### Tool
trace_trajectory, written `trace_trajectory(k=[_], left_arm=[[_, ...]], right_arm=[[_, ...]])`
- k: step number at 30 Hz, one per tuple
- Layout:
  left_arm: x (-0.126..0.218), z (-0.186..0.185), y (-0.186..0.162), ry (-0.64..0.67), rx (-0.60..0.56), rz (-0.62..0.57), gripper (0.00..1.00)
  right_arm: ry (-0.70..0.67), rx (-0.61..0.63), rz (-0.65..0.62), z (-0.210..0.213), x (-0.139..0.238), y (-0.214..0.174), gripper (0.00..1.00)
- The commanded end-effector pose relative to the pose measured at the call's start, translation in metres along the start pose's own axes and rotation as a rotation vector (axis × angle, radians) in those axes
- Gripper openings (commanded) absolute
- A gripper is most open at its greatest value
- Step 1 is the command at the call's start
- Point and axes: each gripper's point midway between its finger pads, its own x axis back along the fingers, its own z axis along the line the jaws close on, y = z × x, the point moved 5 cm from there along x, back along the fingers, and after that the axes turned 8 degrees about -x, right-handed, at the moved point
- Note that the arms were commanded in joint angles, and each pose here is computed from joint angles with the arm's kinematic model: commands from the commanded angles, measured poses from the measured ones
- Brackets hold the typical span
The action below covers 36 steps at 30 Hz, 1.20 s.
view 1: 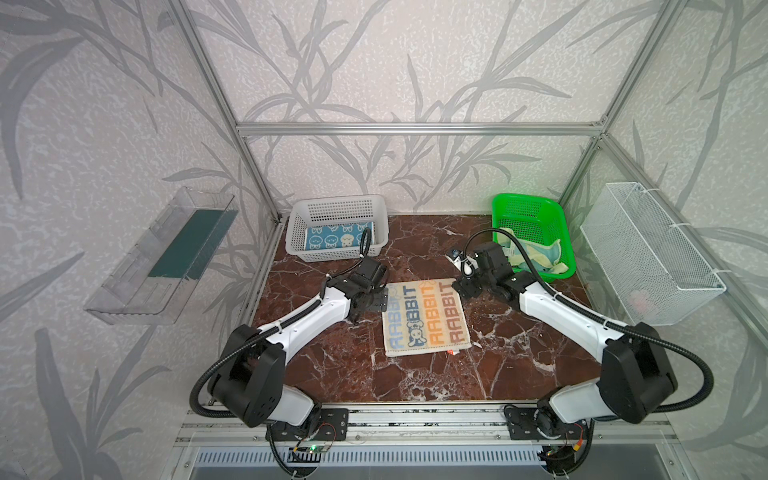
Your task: Fold and stack the towels
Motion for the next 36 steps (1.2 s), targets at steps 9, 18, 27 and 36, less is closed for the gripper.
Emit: trace_trajectory(k=[9, 18, 27, 36], left_arm=[[-0.053, -0.014, 0.045, -0.053, -0.05, 0.078, 0.7], [-0.076, -0.019, 0.063, -0.092, -0.082, 0.128, 0.68], [-0.096, -0.02, 0.061, -0.111, -0.102, 0.188, 0.61], [-0.104, -0.024, 0.057, -0.132, -0.132, 0.212, 0.6]], right_arm=[[0.177, 0.014, 0.111, -0.016, -0.058, -0.007, 0.83], [0.293, 0.087, 0.239, -0.012, -0.088, -0.011, 0.6], [0.378, 0.087, 0.299, -0.005, -0.109, -0.022, 0.52], [0.405, 0.102, 0.356, -0.003, -0.126, -0.033, 0.4]])
